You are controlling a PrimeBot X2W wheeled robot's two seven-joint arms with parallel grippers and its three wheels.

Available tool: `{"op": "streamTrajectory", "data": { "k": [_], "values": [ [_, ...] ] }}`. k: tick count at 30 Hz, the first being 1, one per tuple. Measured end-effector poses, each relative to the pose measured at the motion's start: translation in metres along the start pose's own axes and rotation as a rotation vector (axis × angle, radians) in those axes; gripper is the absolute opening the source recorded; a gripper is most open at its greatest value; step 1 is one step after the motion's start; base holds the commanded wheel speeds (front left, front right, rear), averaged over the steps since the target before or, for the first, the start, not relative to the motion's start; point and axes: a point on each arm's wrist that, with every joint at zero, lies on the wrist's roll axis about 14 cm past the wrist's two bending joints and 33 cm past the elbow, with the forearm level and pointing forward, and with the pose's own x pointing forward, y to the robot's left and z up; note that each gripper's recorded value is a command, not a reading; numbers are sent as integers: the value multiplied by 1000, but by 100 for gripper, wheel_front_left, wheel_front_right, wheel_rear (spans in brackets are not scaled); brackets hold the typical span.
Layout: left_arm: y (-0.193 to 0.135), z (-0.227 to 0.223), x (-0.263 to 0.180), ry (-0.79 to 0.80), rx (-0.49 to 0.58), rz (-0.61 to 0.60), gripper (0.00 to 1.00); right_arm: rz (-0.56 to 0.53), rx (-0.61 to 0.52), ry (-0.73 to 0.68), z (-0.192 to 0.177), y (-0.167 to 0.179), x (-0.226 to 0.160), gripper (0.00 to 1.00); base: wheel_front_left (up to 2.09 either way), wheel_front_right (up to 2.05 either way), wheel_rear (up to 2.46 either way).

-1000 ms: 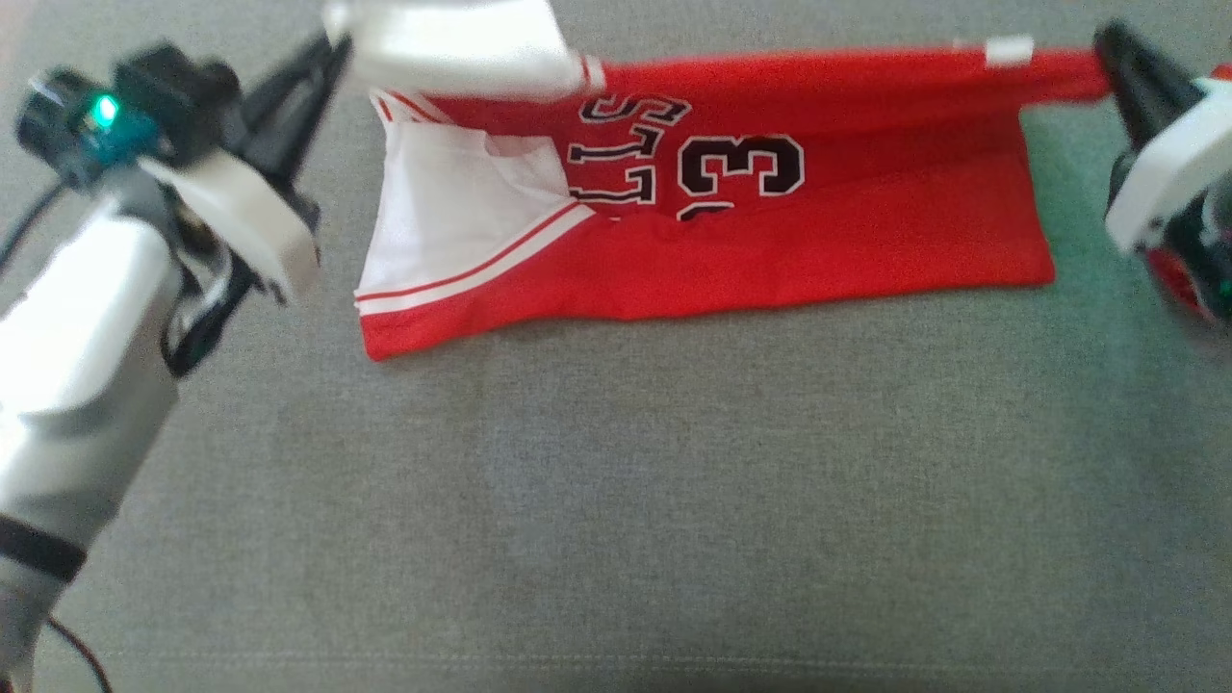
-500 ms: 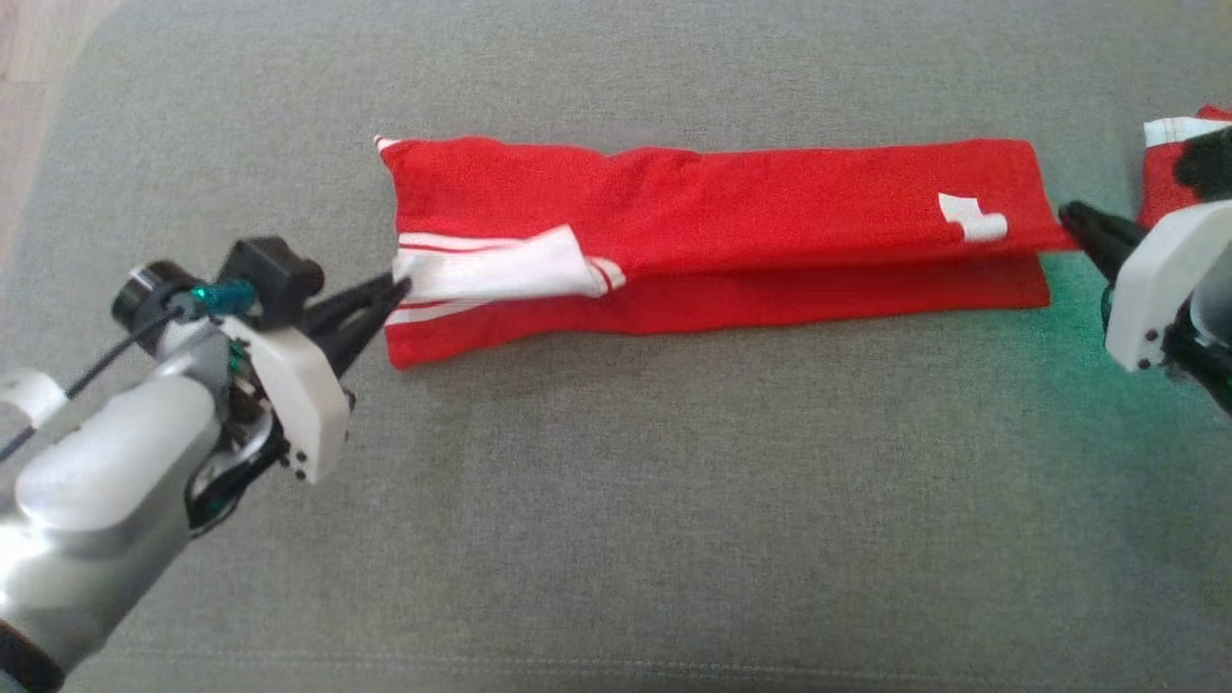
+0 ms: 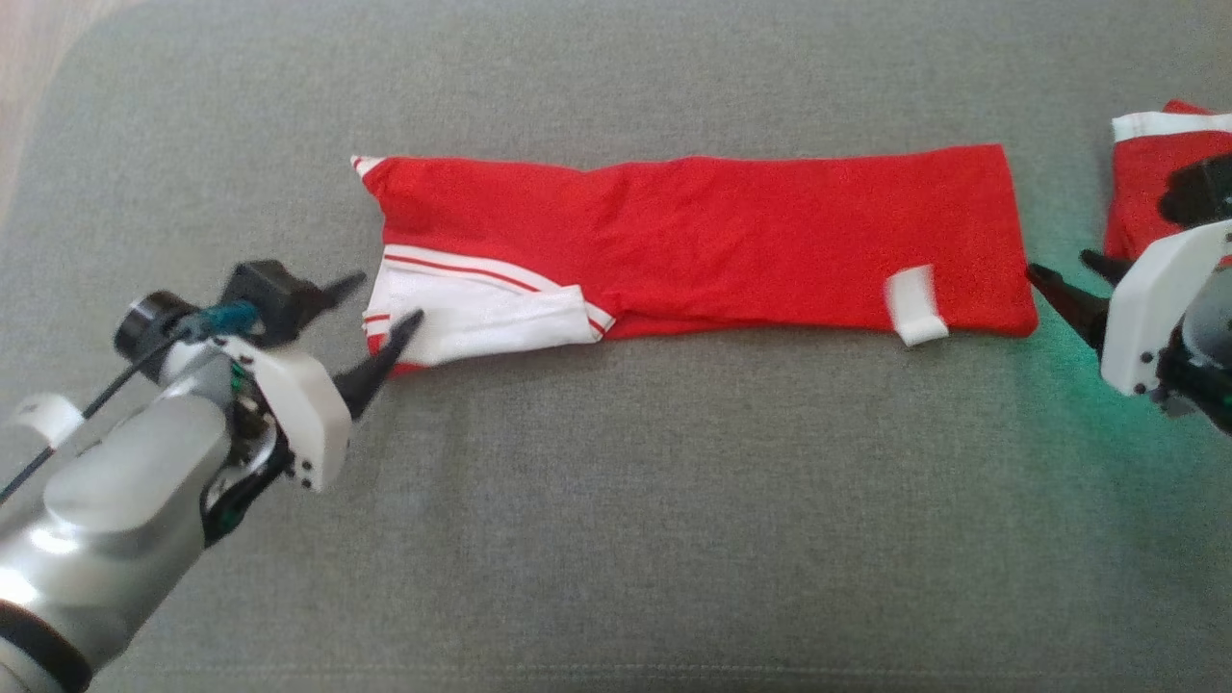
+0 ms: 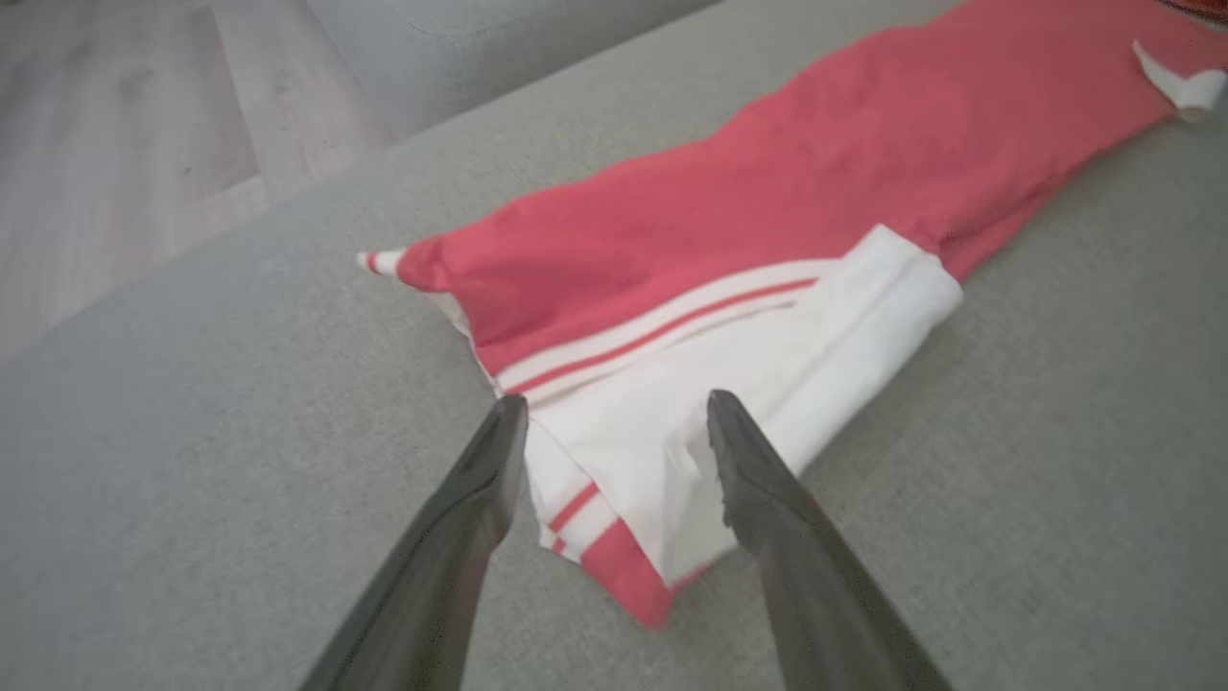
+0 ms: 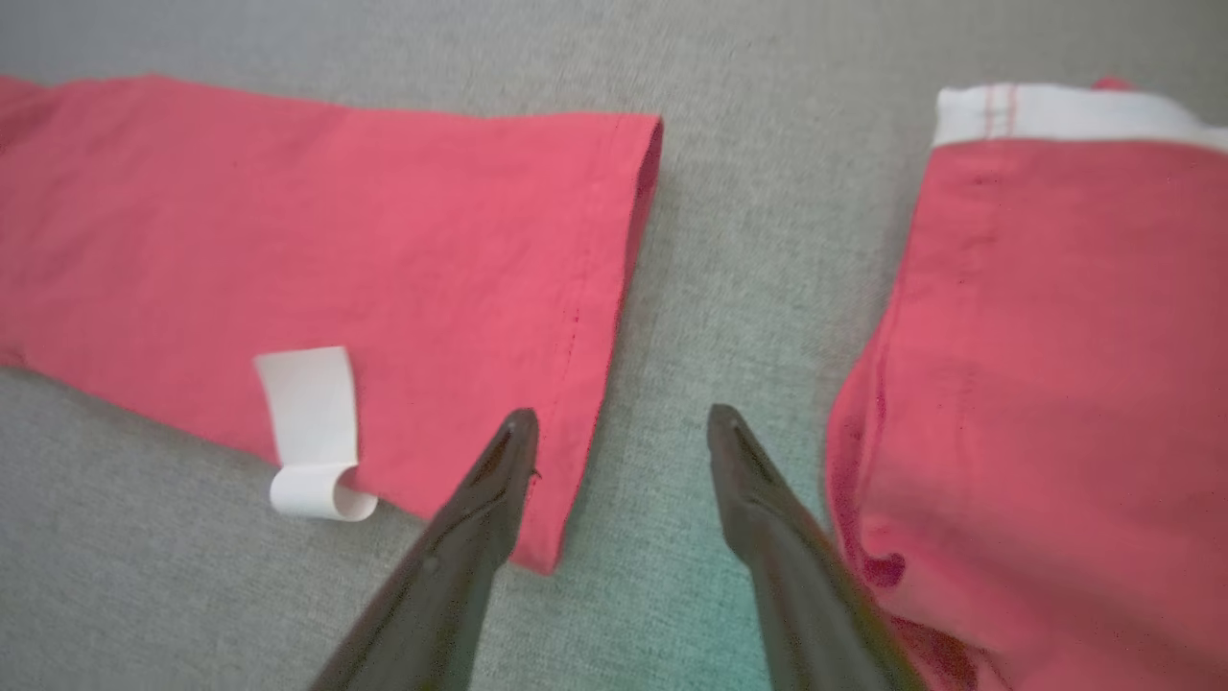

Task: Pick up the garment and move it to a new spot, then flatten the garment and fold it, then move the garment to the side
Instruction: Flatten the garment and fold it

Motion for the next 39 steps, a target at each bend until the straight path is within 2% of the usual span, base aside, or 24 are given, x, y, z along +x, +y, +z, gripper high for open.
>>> {"op": "streamTrajectory", "data": {
  "k": [5,11,14,17,20,29,35,39],
  "values": [
    [26,35,-4,-131,-36,142,100,-24,34,-135,27,-7,-17,100,0,0,0],
    [51,107,-30,-399,-158,324,100,-27,111,-509,93,-4,-56,100,0,0,0],
    [56,135,-54,-543,-220,408,100,-15,147,-677,111,5,-74,100,0,0,0],
    [53,138,-75,-633,-292,474,100,-9,178,-796,112,16,-86,100,0,0,0],
    [43,125,-87,-662,-365,511,100,0,267,-894,112,25,-96,100,0,0,0],
    [3,92,-92,-654,-432,494,100,-39,268,-998,89,61,-106,100,0,0,0],
    [-7,71,-92,-610,-424,509,100,-63,300,-902,37,88,-83,100,0,0,0],
    [-4,67,-89,-601,-423,514,100,-87,295,-896,37,82,-78,100,0,0,0]
  ]
}}
